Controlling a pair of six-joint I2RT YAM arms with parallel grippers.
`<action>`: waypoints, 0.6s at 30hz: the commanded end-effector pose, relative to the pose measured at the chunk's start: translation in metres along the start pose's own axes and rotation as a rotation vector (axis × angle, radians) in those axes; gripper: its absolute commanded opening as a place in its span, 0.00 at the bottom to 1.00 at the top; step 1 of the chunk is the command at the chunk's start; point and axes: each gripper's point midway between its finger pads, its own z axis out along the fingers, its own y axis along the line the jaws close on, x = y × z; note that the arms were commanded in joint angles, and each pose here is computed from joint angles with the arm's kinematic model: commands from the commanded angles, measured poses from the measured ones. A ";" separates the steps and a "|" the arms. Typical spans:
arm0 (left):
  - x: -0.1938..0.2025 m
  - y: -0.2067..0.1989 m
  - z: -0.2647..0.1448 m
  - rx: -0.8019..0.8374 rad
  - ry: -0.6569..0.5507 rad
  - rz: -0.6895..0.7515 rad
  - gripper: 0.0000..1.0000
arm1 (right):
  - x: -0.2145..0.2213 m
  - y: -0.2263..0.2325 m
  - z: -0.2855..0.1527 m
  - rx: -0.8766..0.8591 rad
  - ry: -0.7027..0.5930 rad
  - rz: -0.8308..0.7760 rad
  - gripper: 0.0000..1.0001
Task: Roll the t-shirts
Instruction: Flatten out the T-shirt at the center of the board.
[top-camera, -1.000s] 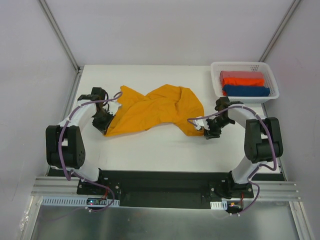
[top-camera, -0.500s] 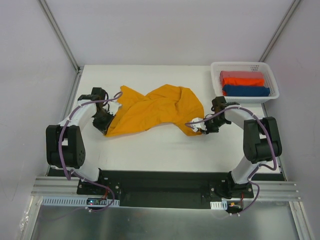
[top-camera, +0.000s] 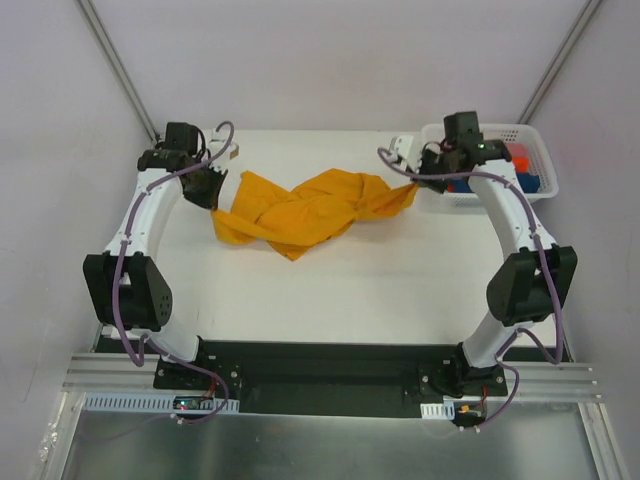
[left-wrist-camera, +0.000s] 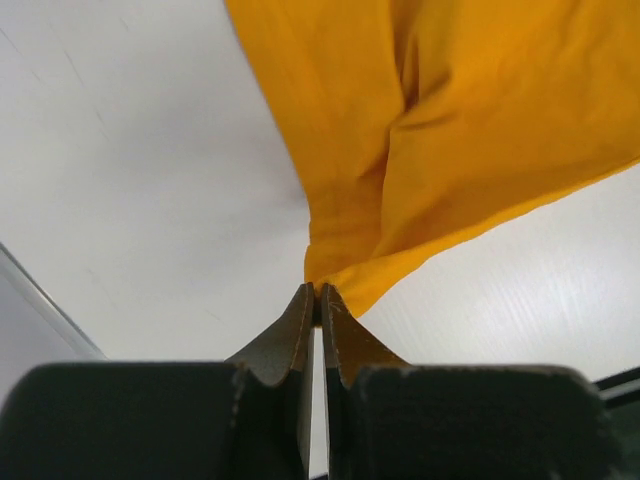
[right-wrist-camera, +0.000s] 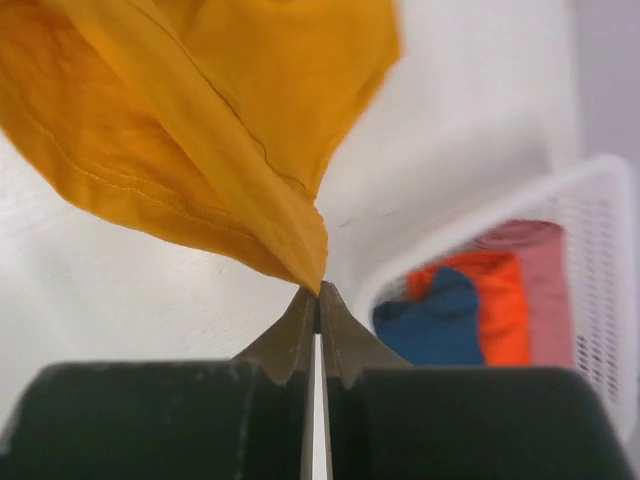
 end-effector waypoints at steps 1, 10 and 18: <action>-0.053 -0.010 -0.048 0.031 -0.203 -0.020 0.00 | -0.026 -0.010 -0.060 0.104 0.004 0.379 0.01; -0.092 -0.012 -0.140 -0.098 -0.480 0.043 0.00 | -0.058 -0.079 -0.153 0.601 -0.001 0.529 0.01; -0.119 0.002 -0.224 -0.281 -0.697 -0.029 0.00 | -0.109 -0.091 -0.222 0.700 -0.292 0.606 0.01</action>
